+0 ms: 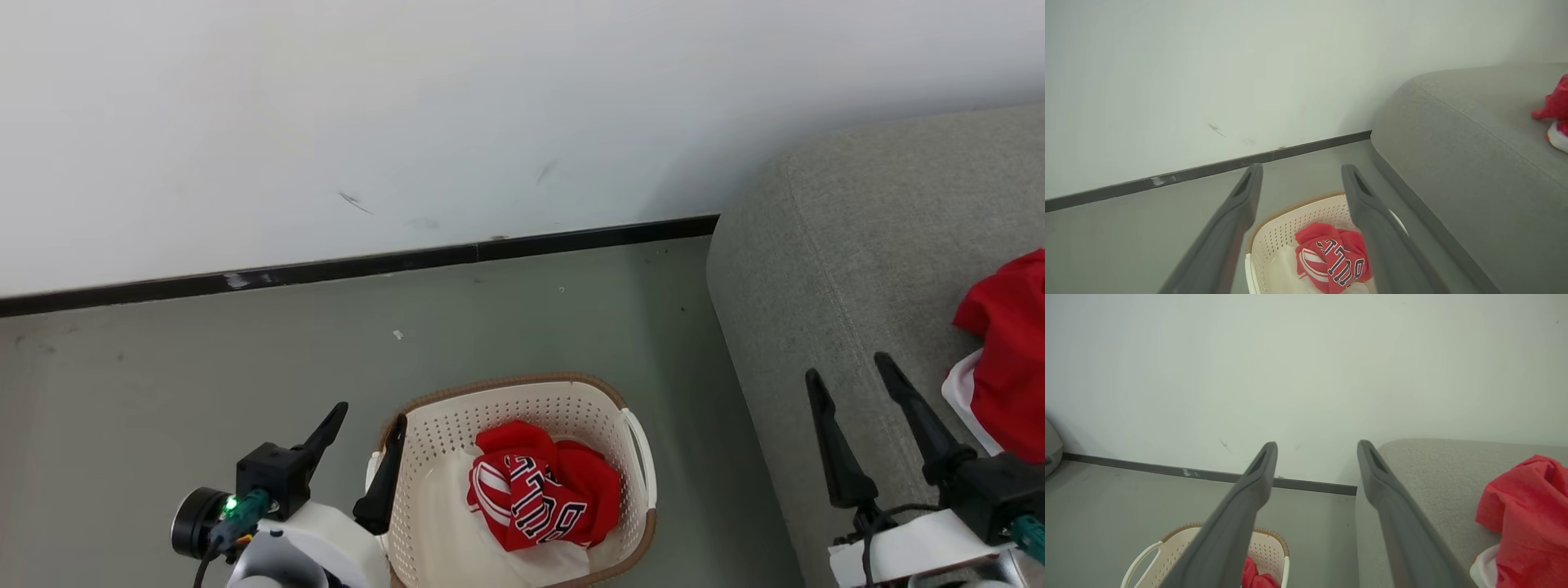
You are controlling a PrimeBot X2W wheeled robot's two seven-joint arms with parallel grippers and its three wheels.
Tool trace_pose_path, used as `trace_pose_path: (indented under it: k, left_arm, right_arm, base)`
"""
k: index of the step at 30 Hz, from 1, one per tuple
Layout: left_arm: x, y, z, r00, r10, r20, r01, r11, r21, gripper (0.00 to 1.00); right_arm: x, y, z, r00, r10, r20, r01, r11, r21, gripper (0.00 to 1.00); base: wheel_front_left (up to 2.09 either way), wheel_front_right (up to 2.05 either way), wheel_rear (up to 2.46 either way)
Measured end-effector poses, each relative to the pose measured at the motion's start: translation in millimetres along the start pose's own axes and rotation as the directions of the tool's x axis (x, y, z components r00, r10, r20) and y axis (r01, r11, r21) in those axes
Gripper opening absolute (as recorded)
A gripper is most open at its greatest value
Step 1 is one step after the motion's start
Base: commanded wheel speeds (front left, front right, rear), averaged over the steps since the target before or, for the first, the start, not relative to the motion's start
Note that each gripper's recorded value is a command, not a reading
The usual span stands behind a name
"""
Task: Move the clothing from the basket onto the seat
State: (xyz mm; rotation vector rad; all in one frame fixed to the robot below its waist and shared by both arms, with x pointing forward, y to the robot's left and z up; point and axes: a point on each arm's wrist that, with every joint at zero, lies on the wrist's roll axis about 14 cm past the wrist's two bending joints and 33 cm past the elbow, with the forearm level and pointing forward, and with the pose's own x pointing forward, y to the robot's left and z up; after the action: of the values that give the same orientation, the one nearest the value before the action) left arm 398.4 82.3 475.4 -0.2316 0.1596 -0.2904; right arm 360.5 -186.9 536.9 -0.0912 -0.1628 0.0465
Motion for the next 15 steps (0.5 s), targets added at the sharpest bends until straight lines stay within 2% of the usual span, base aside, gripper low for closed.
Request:
trace_pose_path:
  k: [15]
  left_arm:
    - [48,-20,-63,0.97,-0.109,-0.216,0.117,0.993,0.024,1.0]
  right_arm:
    - [14,-26,-13,0.997,-0.071,-0.036,0.069,0.997,-0.047,1.0]
  base:
    - [0.0,0.0,0.0]
